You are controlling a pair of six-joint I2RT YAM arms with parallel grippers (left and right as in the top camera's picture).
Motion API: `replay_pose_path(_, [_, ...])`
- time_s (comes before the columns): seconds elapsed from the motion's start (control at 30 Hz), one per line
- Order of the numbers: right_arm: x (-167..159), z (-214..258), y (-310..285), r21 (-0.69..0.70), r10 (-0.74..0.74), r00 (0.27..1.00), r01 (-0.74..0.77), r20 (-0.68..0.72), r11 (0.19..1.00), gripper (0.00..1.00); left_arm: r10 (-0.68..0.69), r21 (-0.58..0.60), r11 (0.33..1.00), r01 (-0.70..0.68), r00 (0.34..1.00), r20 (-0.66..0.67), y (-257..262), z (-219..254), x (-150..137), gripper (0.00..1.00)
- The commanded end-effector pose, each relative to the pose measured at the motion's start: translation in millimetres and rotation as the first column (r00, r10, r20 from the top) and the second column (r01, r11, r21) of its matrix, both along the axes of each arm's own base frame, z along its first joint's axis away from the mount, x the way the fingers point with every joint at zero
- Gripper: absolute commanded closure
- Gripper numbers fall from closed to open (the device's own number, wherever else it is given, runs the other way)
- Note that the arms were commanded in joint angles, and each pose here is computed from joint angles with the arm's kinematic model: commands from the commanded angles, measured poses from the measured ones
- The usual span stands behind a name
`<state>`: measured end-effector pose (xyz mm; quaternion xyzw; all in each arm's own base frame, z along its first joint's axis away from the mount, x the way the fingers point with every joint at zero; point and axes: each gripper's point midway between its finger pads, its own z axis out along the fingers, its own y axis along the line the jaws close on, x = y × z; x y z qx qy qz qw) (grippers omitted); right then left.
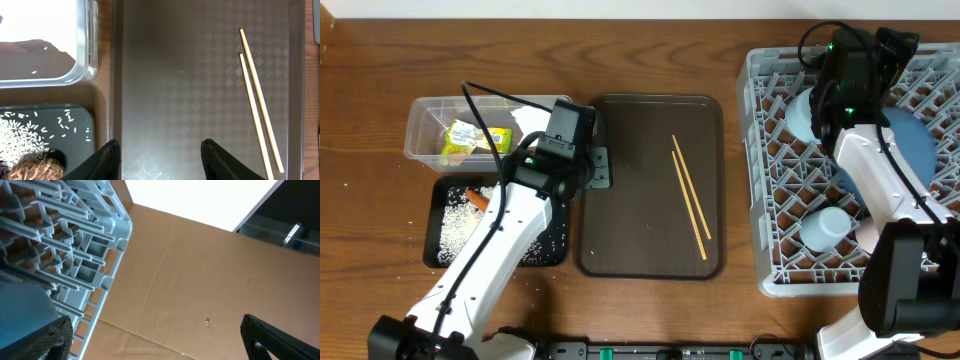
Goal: Sort waste into correct bins and load items into the dishwasher rack
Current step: 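Stand the blue plate upright in the rack and release it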
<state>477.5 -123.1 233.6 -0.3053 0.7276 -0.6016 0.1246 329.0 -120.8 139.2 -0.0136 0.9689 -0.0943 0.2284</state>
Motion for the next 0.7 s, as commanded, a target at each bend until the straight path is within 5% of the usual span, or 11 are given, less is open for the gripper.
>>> replay_pose_path(0.0, [7,-3,16,0.054,0.027,0.998,-0.030,0.060,0.998,0.01,-0.004,0.014,1.000,0.004,1.000,0.015,2,3,3,0.47])
replay_pose_path(0.43, [15,-29,40,0.394,-0.002,0.965,-0.106,0.264,0.913,0.01,-0.003,0.013,1.000,0.003,1.000,0.015,2,3,4,0.47])
replay_pose_path(0.53, [17,-49,64,0.564,0.026,0.966,-0.172,0.257,0.808,0.01,-0.003,0.012,1.000,0.002,1.000,0.019,2,4,5,0.47])
replay_pose_path(0.67, [24,-64,117,0.814,0.027,0.950,-0.282,0.312,0.508,0.07,0.010,-0.003,1.000,-0.010,0.999,0.037,0,7,9,0.47])
